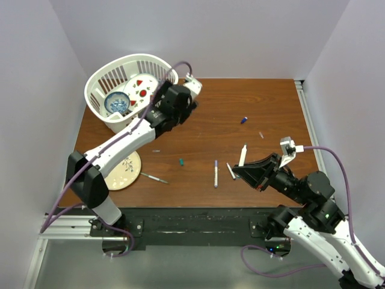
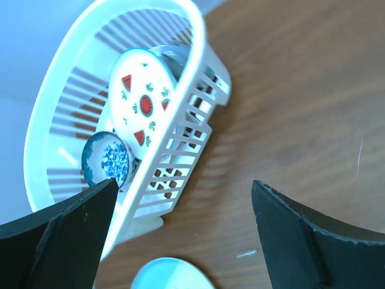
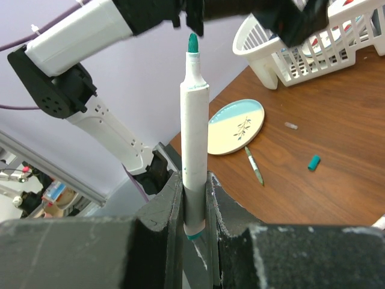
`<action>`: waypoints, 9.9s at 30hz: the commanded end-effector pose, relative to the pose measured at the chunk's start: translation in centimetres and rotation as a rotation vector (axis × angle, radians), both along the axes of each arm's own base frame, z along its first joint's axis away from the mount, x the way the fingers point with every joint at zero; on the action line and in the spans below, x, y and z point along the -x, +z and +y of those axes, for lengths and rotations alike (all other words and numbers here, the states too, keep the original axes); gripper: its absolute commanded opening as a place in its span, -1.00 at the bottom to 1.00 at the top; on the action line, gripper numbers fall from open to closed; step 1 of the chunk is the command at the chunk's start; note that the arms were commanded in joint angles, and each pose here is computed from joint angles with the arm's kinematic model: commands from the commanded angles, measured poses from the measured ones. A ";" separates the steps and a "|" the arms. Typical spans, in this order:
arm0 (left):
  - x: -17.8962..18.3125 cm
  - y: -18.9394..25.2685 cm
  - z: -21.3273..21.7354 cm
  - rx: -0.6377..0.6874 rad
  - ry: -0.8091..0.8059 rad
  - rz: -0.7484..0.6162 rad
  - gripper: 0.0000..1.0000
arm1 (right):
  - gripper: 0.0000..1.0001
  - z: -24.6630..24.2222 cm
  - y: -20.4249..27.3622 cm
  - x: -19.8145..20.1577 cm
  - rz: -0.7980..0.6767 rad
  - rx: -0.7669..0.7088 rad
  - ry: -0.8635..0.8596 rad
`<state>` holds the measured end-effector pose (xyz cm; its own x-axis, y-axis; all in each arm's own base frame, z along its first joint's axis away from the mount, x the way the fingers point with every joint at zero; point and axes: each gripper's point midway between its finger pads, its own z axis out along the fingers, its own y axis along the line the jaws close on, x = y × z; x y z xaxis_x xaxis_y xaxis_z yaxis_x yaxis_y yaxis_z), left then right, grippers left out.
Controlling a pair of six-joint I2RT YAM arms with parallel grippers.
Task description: Insert the pens into the pen caps
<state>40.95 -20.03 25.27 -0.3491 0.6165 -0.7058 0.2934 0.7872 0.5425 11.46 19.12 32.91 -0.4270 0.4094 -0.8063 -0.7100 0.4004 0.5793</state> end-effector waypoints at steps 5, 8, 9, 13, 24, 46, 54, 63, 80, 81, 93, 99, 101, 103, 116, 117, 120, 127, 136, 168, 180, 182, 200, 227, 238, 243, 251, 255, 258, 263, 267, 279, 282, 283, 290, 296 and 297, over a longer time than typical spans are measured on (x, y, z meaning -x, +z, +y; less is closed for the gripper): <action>3.3 -2.7 -1.8 0.491 0.104 0.225 1.00 | -1.00 -0.4 1.0 -0.4 -0.025 0.000 -0.032; 5.2 -5.5 -3.3 0.674 0.093 0.386 1.00 | -1.00 -0.3 0.9 -0.5 -0.028 0.001 -0.032; 5.8 -6.3 -3.5 0.705 0.104 0.425 1.00 | -1.00 -0.2 0.8 -0.6 -0.027 0.004 -0.032; 7.8 -10.4 -3.9 0.768 0.206 0.563 0.37 | -1.00 0.0 0.5 -0.7 -0.020 0.007 -0.027; 9.9 -17.6 -2.2 0.805 0.499 0.633 0.36 | -1.00 -0.5 0.0 -0.5 -0.017 0.016 -0.042; 10.7 -23.0 -3.6 0.643 0.649 0.698 0.19 | -1.00 -1.6 0.0 0.2 -0.025 0.010 -0.059; 11.4 -23.5 -2.8 0.553 0.697 0.691 0.02 | -1.00 -2.0 0.1 0.4 -0.034 0.022 -0.072; 11.9 -23.1 -2.5 0.496 0.709 0.675 -0.41 | -1.00 -2.3 0.2 0.6 -0.036 0.018 -0.073; 13.7 -24.2 -2.5 0.479 0.686 0.729 -0.71 | -1.00 -2.4 -0.2 0.7 -0.027 0.019 -0.075; 13.8 -24.5 -2.5 0.479 0.686 0.733 -0.86 | -1.00 -2.3 -0.2 0.6 -0.026 0.018 -0.075; 11.0 -15.7 -7.6 0.823 0.401 0.636 -1.00 | -1.00 0.7 -4.3 -0.9 0.075 0.065 -0.008; 11.0 -6.2 -11.7 1.136 0.063 0.547 -1.00 | -1.00 3.2 -5.9 -1.7 0.097 0.067 0.076; 11.1 -3.9 -12.5 1.230 -0.028 0.504 -1.00 | -1.00 4.3 -7.2 -2.2 0.130 0.081 0.102; 11.9 -0.7 -12.9 1.326 -0.144 0.462 -1.00 | -1.00 5.7 -8.0 -2.6 0.145 0.073 0.151; 15.6 6.8 -13.0 1.546 -0.432 0.393 -1.00 | -1.00 8.8 -9.3 -3.8 0.163 0.057 0.239; 15.7 6.7 -13.0 1.548 -0.436 0.398 -1.00 | -1.00 8.9 -9.4 -3.7 0.164 0.055 0.242; 16.1 6.7 -12.9 1.561 -0.449 0.408 -1.00 | -1.00 8.9 -9.5 -3.8 0.167 0.052 0.235; 17.2 6.3 -13.0 1.583 -0.481 0.442 -1.00 | -1.00 8.6 -9.6 -3.8 0.173 0.050 0.220; 17.5 6.6 -12.5 1.596 -0.474 0.432 -1.00 | -1.00 8.5 -10.2 -3.8 0.190 0.061 0.213; 18.8 4.3 -13.2 1.586 -0.478 0.488 -1.00 | -1.00 8.2 -10.2 -4.1 0.194 0.049 0.187; 20.3 1.9 -13.7 1.478 -0.491 0.515 -0.85 | -1.00 7.5 -10.0 -5.4 0.205 0.050 0.090; 20.4 1.9 -13.6 1.472 -0.493 0.512 -0.71 | -1.00 7.4 -9.8 -5.6 0.195 0.052 0.082; 20.6 7.8 -11.3 1.368 -0.579 0.305 1.00 | -1.00 8.0 -6.7 -1.6 0.061 0.036 0.297; 24.0 9.7 -14.6 1.359 -0.909 0.451 0.39 | -1.00 8.0 -4.2 0.8 0.035 -0.042 0.417; 23.3 9.8 -14.6 1.391 -0.859 0.440 0.17 | -1.00 8.0 -4.7 0.9 0.046 -0.035 0.418; 23.2 10.0 -14.4 1.406 -0.850 0.433 0.12 | -1.00 8.0 -4.7 0.7 0.046 -0.036 0.407; 23.8 9.5 -14.8 1.394 -0.889 0.469 -0.62 | -1.00 8.1 -4.4 0.5 0.047 -0.036 0.404; 24.0 8.4 -15.2 1.395 -0.881 0.523 -1.00 | -1.00 8.2 -4.0 0.3 0.041 -0.047 0.396; 25.0 7.8 -15.1 1.412 -0.915 0.568 -1.00 | -1.00 8.3 -3.8 0.0 0.037 -0.044 0.394; 26.5 7.2 -14.4 1.460 -0.962 0.596 -1.00 | -1.00 7.7 -1.2 -1.6 -0.010 -0.114 0.283; 26.7 4.6 -14.0 1.412 -0.898 0.644 -1.00 | -1.00 8.0 0.8 -2.0 -0.104 -0.026 0.287; 30.9 0.5 -13.2 1.363 -0.981 0.809 -1.00 | -1.00 8.2 7.0 -3.6 -0.263 0.001 0.219; 32.0 0.1 -13.2 1.364 -1.008 0.833 -1.00 | -1.00 8.2 8.7 -3.9 -0.297 0.004 0.206; 32.3 -0.1 -13.2 1.364 -1.013 0.846 -1.00 | -1.00 8.2 9.2 -4.0 -0.306 0.000 0.202; 35.2 -1.5 -13.0 1.438 -1.017 0.951 -1.00 | -1.00 8.8 11.5 -5.0 -0.349 0.015 0.186; 36.7 -0.5 -13.5 1.462 -1.054 0.984 -1.00 | -1.00 9.9 11.3 -5.6 -0.363 0.010 0.209; 36.8 -1.2 -13.6 1.437 -1.023 1.013 -1.00 | -1.00 9.9 11.2 -5.5 -0.369 0.019 0.213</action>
<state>15.09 -31.55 33.86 -0.5995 -0.5150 -0.6127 0.7530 -0.1035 -0.6498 10.77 28.72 27.95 -0.6203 -0.1560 -0.7687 -0.7824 0.1925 0.5923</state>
